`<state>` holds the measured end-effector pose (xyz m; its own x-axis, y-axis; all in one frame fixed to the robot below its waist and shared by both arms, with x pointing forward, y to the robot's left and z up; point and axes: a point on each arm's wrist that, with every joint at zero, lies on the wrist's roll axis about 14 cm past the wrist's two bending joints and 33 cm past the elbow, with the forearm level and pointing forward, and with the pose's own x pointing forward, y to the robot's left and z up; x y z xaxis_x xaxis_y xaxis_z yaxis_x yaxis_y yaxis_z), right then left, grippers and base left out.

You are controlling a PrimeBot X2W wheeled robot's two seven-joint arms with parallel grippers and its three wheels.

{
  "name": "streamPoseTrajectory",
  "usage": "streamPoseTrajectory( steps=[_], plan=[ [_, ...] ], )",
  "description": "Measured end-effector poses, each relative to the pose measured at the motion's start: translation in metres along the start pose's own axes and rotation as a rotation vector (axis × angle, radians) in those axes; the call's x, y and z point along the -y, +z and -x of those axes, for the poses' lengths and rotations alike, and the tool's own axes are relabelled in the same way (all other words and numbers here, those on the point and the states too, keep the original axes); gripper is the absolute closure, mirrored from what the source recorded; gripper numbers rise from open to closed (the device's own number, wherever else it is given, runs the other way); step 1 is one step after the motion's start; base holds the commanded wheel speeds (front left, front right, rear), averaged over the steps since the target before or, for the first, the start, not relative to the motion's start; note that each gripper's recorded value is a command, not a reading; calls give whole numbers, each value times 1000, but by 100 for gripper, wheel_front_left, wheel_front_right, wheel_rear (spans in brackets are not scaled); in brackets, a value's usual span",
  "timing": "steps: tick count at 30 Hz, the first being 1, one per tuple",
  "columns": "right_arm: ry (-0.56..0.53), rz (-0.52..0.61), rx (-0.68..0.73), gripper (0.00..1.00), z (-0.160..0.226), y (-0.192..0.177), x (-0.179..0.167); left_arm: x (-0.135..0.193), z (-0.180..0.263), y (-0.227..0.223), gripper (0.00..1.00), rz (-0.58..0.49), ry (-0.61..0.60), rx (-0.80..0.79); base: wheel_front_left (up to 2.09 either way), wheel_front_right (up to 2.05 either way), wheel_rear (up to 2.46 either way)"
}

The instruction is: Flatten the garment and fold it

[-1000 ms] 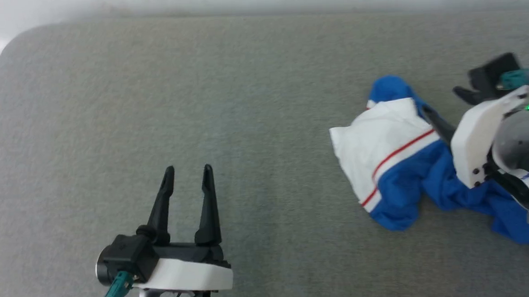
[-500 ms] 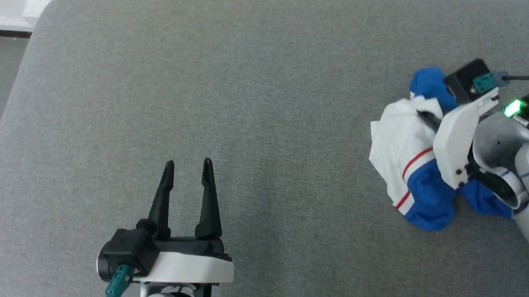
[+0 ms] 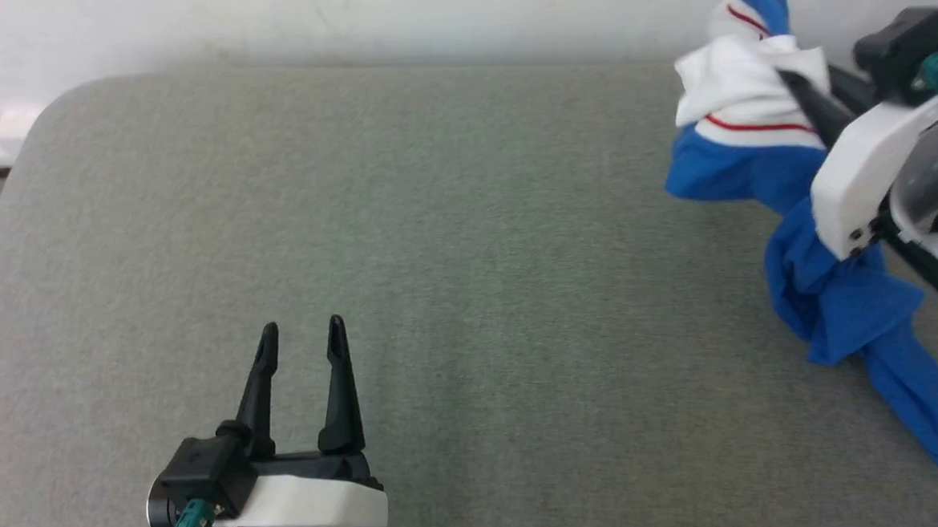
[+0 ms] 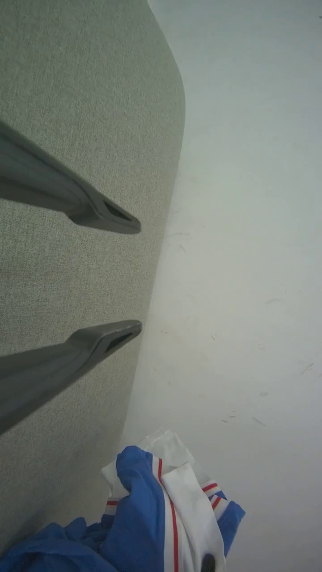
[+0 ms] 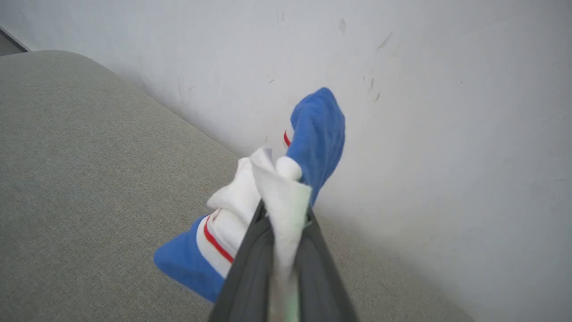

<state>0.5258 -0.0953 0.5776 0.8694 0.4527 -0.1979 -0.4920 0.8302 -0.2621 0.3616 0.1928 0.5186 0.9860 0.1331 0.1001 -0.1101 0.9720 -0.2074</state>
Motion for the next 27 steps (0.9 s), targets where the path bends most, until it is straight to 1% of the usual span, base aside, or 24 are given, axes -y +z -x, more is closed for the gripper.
streamPoseTrajectory(
  steps=[2, 5, 8, 10, 12, 16, 17, 18, 20, 22, 25, 27],
  plan=[
    [4, 29, 24, 100, 11, 8, -3, 7, -1, 1, 0, 8, -23, 6, 0, 0, 0],
    [60, 46, 17, 100, 27, -1, -29, 18, -4, 2, 0, 19, -56, 12, 0, 0, 0],
    [151, 11, -35, 100, 40, -30, -71, 27, -6, -1, 0, 27, -88, 4, 0, 0, 0],
    [217, -44, -73, 100, 46, -50, -104, 30, -7, -5, 0, 29, -96, -8, 0, 0, 0],
    [284, -82, -111, 100, 50, -67, -136, 31, -8, -10, 0, 29, -103, -22, 0, 0, 0],
    [409, -111, -201, 100, 56, -99, -191, 25, -6, -15, 0, 24, -90, -40, 0, 0, 0],
    [435, -108, -224, 73, 57, -107, -201, 24, -5, -17, 0, 22, -86, -46, 0, 0, 0],
    [461, -100, -250, 0, 58, -114, -210, 22, -4, -17, 0, 20, -80, -49, 0, 0, 0],
    [511, -89, -290, 0, 61, -125, -227, 18, -3, -18, 0, 18, -67, -51, 0, 0, 0],
    [543, -115, -298, 0, 61, -124, -236, 12, -2, -16, 0, 15, -49, -48, 0, 0, 0],
    [559, -190, -266, 0, 52, -107, -240, 4, 1, -14, 0, 13, -23, -45, 0, 0, 0],
    [550, -221, -220, 0, 41, -86, -232, 0, 4, -12, 0, 10, -11, -40, 0, 0, 0]
  ],
)
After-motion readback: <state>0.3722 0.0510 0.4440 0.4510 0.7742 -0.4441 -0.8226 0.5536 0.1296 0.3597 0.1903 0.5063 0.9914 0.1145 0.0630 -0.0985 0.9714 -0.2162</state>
